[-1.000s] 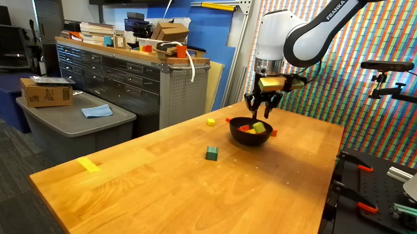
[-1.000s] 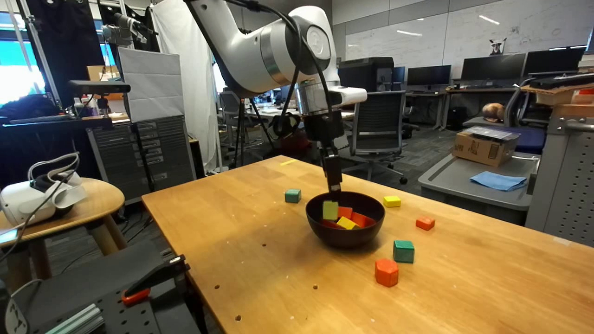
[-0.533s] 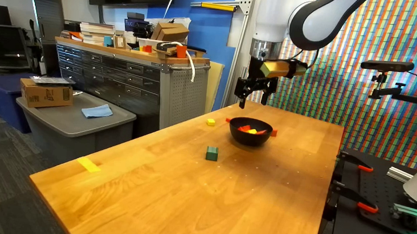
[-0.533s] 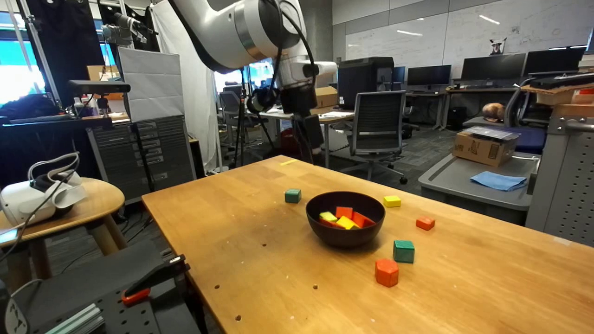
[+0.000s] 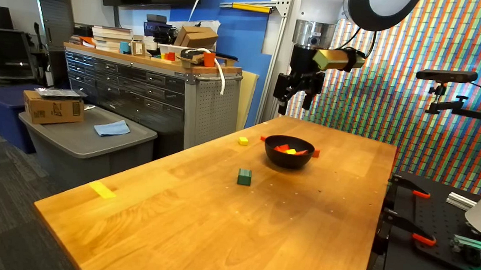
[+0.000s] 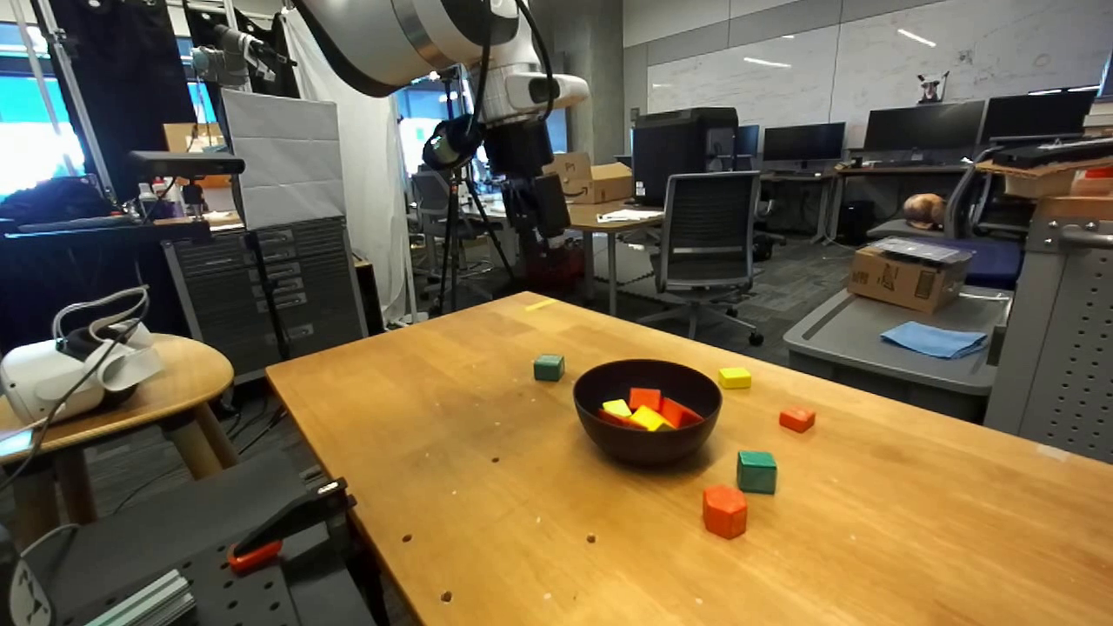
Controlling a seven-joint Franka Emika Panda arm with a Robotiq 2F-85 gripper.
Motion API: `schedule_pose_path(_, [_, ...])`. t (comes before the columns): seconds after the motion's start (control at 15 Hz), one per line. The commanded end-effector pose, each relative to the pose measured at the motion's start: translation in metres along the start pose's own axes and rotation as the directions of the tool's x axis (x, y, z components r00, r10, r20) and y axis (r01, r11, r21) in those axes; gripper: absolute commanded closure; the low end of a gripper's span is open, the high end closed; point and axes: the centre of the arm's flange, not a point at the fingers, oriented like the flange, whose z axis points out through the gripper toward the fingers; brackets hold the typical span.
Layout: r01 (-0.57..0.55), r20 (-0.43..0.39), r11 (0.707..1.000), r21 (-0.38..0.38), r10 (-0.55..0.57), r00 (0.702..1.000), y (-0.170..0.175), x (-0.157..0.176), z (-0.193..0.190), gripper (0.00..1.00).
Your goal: Pick up all the toy blocks from the table and put them in the bowl
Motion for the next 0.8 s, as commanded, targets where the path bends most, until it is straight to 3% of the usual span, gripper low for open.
schedule_pose_path(0.0, [0.085,-0.02,0.996,0.005,-0.085,0.996,-0.02,0.002,0.008,0.0])
schedule_pose_path(0.13, [0.169,-0.04,0.985,0.035,-0.168,0.985,-0.048,0.007,0.017,0.0])
schedule_pose_path(0.33, [0.088,-0.034,0.993,0.074,-0.086,0.996,-0.086,0.022,0.033,0.0])
schedule_pose_path(0.47, [0.007,0.034,0.997,0.08,-0.009,0.999,-0.103,0.029,0.042,0.0])
schedule_pose_path(0.73, [-0.148,0.173,0.986,0.081,0.132,0.976,-0.133,0.034,0.066,0.0])
